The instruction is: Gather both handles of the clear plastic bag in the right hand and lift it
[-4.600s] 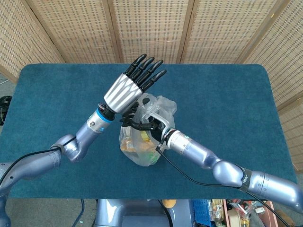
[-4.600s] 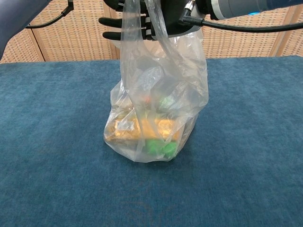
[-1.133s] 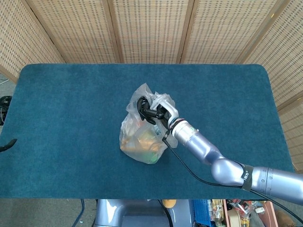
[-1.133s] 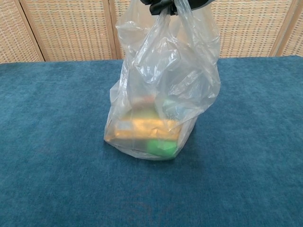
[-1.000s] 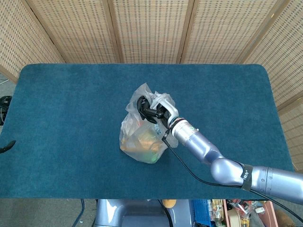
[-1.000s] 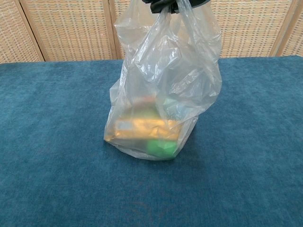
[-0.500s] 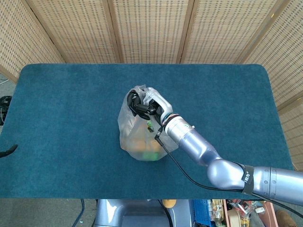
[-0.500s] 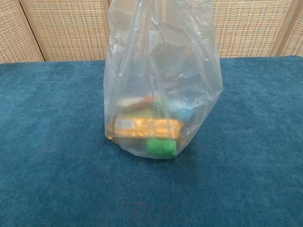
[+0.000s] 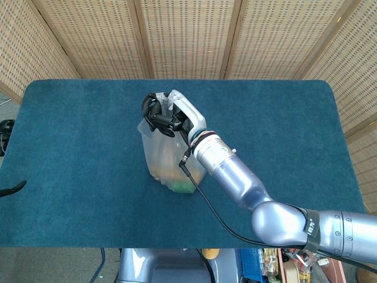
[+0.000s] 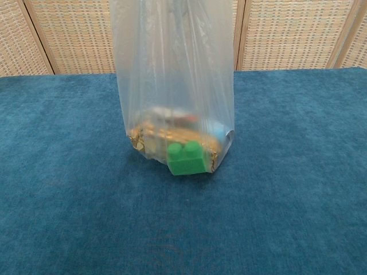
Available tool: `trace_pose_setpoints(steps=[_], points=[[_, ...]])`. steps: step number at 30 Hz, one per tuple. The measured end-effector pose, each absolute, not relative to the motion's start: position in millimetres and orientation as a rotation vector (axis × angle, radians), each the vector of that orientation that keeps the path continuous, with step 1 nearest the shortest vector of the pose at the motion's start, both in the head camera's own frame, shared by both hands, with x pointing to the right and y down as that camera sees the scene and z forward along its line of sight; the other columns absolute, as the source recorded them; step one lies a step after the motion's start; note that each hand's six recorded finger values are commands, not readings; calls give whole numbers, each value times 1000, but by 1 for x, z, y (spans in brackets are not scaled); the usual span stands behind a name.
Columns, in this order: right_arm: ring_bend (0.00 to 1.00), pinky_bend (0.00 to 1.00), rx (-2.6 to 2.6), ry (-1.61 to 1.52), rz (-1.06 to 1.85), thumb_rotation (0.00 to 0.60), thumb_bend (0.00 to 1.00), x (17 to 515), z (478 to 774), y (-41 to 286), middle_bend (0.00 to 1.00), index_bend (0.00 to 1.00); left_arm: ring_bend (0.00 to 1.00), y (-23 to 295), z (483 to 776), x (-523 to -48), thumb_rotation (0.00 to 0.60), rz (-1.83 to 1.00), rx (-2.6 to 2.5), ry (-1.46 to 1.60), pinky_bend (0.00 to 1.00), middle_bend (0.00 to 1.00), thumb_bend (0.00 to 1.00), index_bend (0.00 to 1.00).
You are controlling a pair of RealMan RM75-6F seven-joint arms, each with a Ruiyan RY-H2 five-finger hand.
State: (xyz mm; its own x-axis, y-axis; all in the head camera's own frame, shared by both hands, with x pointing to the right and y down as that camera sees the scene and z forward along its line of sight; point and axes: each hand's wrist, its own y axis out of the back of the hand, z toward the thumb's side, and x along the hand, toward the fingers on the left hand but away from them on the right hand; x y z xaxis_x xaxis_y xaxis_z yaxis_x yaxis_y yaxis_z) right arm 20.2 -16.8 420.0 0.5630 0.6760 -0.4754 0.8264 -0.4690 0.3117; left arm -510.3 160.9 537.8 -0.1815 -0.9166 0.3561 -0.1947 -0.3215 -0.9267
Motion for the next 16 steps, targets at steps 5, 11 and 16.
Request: trace_pose_setpoints(steps=[5,11,16], points=[[708,950,2302,1238,-368,600,1000,18,397,-27,828,706,0,160,539,-510,600,-1557,-1491,1311,0,0,149,0],[709,953,2325,1264,-359,600,1000,15,372,-35,828,705,0,159,540,-511,600,-1562,-1492,1312,0,0,150,0],[788,999,2335,1275,-375,600,1000,14,364,-38,837,715,0,158,540,-512,600,-1562,-1493,1315,0,0,150,0]])
